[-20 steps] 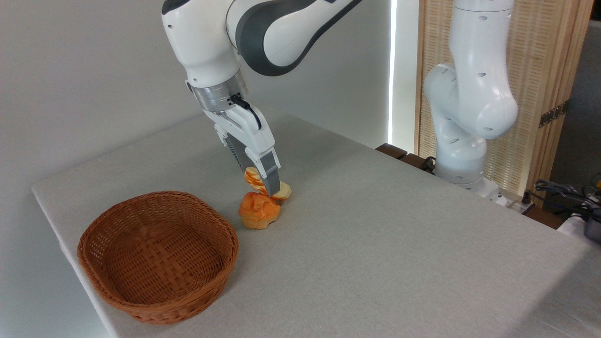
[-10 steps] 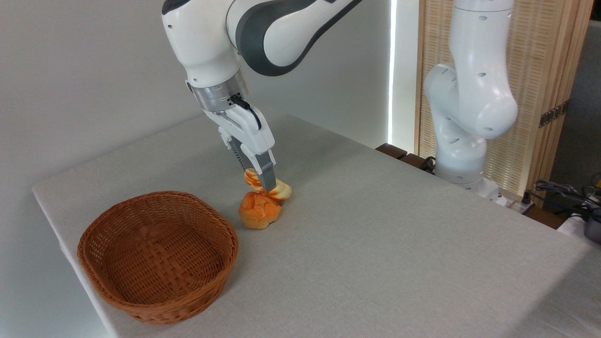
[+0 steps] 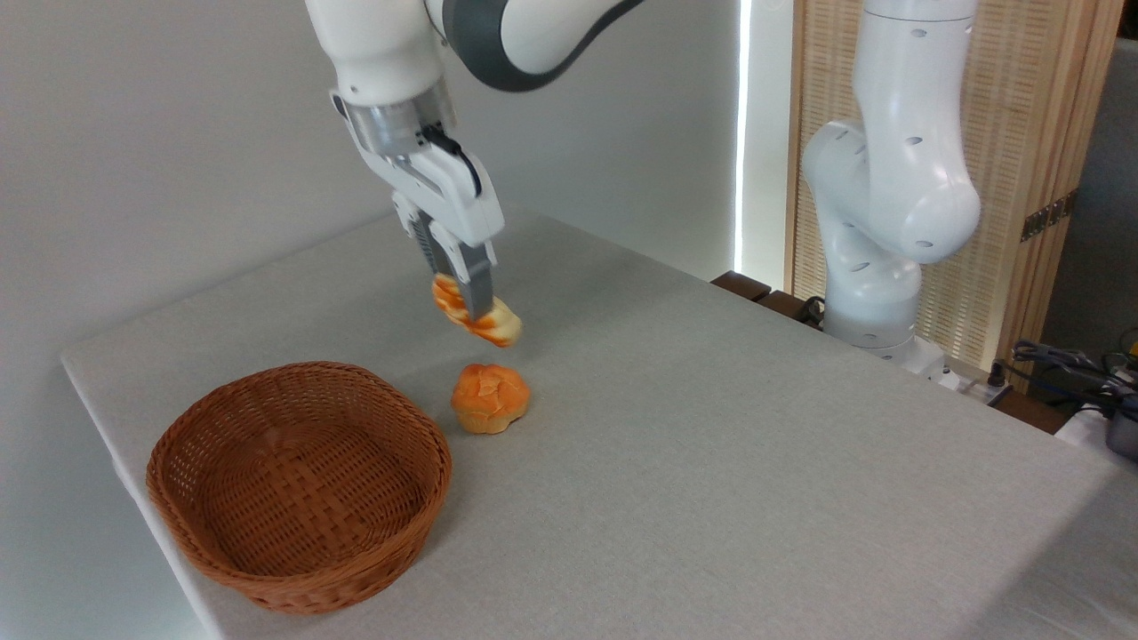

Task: Put bread into the basket
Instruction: 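Lift the bread roll and carry it over the wicker basket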

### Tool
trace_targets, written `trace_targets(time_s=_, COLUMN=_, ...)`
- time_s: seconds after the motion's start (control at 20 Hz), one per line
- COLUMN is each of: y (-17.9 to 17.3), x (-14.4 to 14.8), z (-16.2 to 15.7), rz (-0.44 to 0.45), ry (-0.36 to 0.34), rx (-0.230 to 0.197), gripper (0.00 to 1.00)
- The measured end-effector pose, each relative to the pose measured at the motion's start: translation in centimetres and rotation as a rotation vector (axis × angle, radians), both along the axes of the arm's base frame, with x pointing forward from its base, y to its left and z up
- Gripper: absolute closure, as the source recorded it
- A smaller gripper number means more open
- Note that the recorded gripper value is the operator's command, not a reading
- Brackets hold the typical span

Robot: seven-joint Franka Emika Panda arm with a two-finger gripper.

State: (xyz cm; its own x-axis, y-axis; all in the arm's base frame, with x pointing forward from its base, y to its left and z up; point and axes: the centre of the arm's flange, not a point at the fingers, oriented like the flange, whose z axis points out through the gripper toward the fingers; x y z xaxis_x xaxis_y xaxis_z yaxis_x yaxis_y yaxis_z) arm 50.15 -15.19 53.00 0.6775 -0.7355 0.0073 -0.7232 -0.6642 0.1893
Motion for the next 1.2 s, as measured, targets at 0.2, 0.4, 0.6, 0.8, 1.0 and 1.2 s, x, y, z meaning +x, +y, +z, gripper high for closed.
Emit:
trace_targets(time_s=0.2, y=0.2, x=1.6, z=3.2, rz=0.027, ry=-0.108, rx=-0.044, gripper=0.54)
trace_targets(time_s=0.4, y=1.0, x=4.6, z=3.7, rz=0.124, ry=-0.227, rx=-0.139, gripper=0.24)
trace_targets(time_s=0.6, y=1.2, x=7.0, z=2.8, rz=0.262, ry=-0.31, rx=-0.168, gripper=0.0)
trace_targets(time_s=0.8, y=1.7, x=8.3, z=1.5, rz=0.352, ry=-0.316, rx=-0.166, gripper=0.0)
trace_targets(time_s=1.0, y=1.7, x=8.4, z=1.1, rz=0.355, ry=-0.312, rx=-0.163, gripper=0.0)
trace_targets(time_s=1.2, y=1.7, x=8.5, z=1.0, rz=0.356, ry=-0.311, rx=-0.162, gripper=0.0)
